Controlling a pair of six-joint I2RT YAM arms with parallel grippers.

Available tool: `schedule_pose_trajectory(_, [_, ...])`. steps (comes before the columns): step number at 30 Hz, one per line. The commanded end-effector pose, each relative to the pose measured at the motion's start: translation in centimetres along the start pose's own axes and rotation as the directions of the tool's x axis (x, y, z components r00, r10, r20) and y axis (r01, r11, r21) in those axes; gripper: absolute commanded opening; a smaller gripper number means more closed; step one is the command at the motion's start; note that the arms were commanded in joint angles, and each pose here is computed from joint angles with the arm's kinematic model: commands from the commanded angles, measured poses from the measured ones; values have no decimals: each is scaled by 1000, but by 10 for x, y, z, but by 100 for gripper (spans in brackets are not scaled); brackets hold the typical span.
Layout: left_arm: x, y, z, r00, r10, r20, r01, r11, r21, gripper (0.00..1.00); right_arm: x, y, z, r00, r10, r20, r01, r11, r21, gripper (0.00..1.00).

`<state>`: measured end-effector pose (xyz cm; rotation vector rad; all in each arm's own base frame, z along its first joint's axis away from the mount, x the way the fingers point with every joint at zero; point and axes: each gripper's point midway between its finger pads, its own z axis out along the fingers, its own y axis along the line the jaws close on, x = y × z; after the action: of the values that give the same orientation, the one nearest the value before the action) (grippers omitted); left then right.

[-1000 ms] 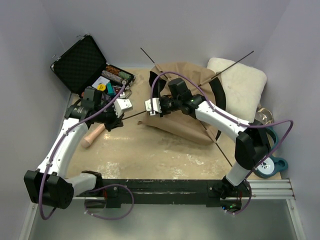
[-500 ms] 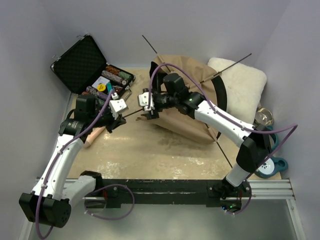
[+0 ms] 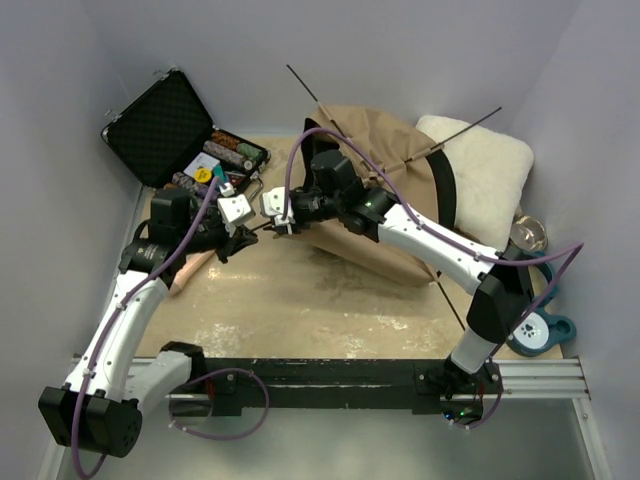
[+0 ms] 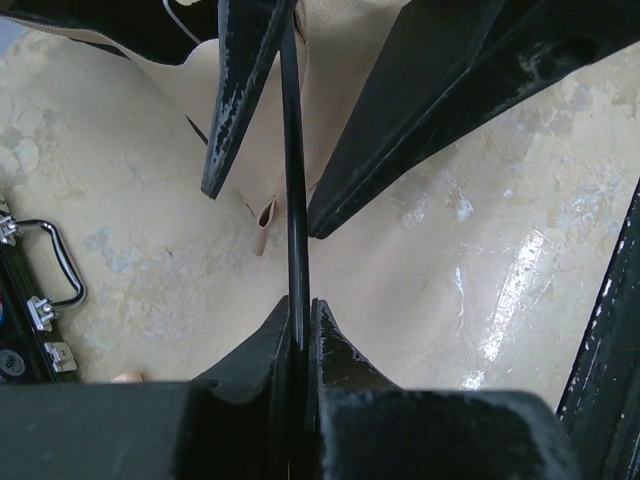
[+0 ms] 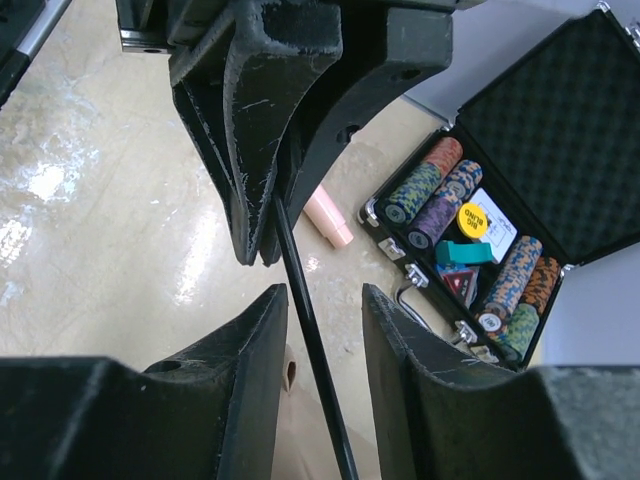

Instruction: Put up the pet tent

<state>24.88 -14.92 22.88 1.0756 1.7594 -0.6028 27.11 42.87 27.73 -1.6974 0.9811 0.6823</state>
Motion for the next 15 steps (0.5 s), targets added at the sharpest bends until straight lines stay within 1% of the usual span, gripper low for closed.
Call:
schedule_pose_trajectory(1, [-30,-4,-1,990,74,120,-79,996,33,0,-17,-13,2,999,-27,29,26,999,36,39])
schedule_pose_trajectory(8, [-30,-5,1,989,75,128,-81,996,45,0,-19,-10,5,999,-33,38,32,999,18,39])
schedule_pose_trajectory(10, [-31,-6,1,988,81,134,-89,995,50,0,-20,-8,8,999,-30,40,30,1000,7,35])
schedule_pose_trajectory(11, [-31,-6,1,988,82,134,-89,995,50,0,-20,-9,9,999,-32,40,32,999,7,28])
schedule_pose_trajectory(12, [-32,-6,1,987,82,137,-90,995,50,0,-18,-9,11,999,-29,37,29,1000,8,18])
schedule_pose_trajectory(13, [-31,-6,2,987,83,136,-90,995,51,0,-18,-9,11,999,-27,33,27,1000,8,4])
schedule_pose_trajectory(14, [-32,-6,1,987,86,139,-93,994,49,0,-17,-9,11,999,-27,27,27,1000,6,0])
schedule_pose_trajectory(15, [-33,-4,1,988,74,138,-80,996,42,0,-21,-10,10,999,-23,35,23,1000,8,0])
